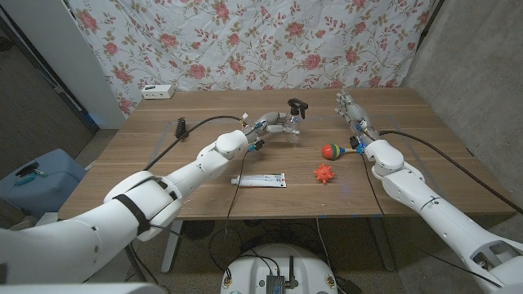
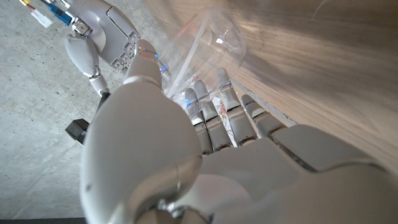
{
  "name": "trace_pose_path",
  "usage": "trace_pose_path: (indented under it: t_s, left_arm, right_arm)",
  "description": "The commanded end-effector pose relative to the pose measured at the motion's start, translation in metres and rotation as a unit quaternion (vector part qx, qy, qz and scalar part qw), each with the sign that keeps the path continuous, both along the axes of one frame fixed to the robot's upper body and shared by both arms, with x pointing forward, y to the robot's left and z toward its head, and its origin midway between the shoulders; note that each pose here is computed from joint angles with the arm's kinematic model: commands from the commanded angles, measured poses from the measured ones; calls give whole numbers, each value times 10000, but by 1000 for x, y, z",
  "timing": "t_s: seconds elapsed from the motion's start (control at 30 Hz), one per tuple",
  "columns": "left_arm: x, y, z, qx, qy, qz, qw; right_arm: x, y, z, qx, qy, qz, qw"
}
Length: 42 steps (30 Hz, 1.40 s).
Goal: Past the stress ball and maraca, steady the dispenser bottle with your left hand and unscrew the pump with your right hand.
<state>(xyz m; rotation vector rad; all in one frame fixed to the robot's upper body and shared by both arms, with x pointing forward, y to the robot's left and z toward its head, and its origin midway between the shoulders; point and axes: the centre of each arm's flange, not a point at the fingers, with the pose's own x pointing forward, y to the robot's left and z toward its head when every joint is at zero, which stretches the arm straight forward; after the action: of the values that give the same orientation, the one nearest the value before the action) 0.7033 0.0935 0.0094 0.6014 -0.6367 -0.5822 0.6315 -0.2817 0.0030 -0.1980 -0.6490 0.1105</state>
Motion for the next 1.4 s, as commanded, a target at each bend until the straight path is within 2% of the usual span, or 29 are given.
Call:
trace_pose_path:
  t_s: [0.03,0.67,1.4]
  left_arm:
    - [-5,8,5,111,-117,193,9997]
    - [-12,20,7,102,-230,378,9990]
    - [-21,33,4,78,-364,575,9977]
  right_arm:
    - [-21,12,17,-452,-21,-154,9989]
    - [-49,34,41,-1345,-104,-388,9901]
    - [-67,70,65,-2358,-54,-577,9701]
